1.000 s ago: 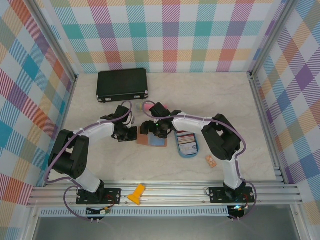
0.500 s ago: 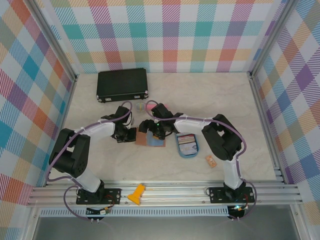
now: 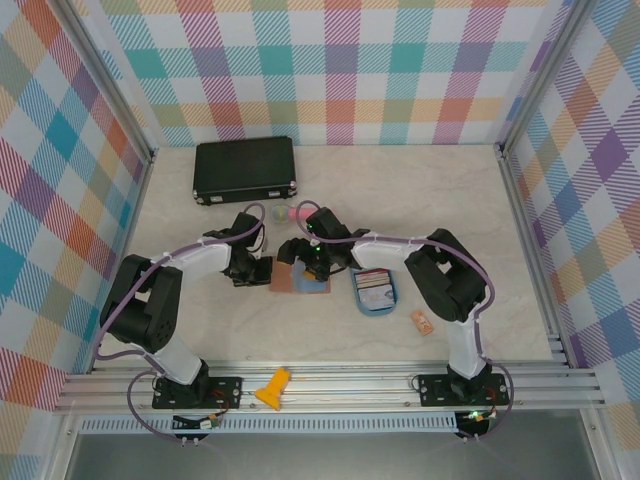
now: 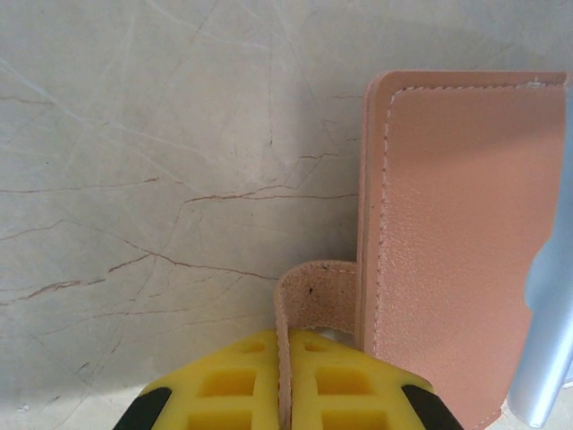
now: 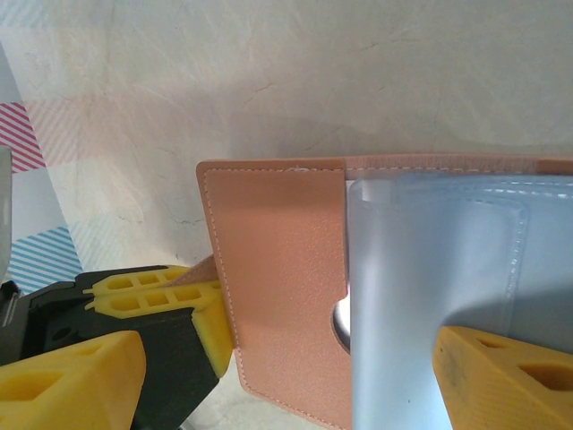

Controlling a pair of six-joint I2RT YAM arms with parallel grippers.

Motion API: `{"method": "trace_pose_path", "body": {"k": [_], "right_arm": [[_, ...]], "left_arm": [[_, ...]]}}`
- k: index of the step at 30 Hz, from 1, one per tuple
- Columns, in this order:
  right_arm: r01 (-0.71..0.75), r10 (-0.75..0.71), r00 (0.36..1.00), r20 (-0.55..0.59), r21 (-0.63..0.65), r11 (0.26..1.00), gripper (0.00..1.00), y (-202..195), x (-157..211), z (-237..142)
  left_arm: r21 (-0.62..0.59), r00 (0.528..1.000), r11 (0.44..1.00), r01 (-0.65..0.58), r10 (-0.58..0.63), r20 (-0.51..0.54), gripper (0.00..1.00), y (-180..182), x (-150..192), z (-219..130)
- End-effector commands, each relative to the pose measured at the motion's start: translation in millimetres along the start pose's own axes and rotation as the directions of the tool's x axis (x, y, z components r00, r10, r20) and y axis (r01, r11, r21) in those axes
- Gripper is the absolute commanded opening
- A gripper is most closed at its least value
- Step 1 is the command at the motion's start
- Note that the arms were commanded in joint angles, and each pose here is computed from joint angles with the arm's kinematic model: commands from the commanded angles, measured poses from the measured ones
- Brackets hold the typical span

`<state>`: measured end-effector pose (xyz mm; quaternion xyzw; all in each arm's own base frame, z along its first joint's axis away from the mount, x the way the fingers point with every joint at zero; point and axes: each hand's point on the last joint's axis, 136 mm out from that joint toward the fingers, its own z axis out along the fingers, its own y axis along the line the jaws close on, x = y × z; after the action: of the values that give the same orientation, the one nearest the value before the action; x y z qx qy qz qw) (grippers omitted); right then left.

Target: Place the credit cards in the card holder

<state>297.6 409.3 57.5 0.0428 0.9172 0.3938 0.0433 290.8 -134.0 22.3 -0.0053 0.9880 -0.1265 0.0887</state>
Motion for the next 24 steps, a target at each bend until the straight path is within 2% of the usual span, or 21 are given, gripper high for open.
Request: {"method": "trace_pose_path", "body": {"k": [1, 24], "right_arm": [[-0.011, 0.011, 1.000, -0.010, -0.066, 0.998, 0.84, 16.5, 4.7, -8.0], [-0.005, 0.010, 0.999, 0.031, -0.174, 0.985, 0.83, 36.9, -2.1, -13.5]], "left_arm": [[0.004, 1.000, 1.000, 0.016, -0.016, -0.001, 0.03, -0.1, -5.0, -2.6], [-0.040, 0.999, 0.999, 0.036, -0.036, 0.008, 0.05, 9.8, -0.6, -1.8]]}}
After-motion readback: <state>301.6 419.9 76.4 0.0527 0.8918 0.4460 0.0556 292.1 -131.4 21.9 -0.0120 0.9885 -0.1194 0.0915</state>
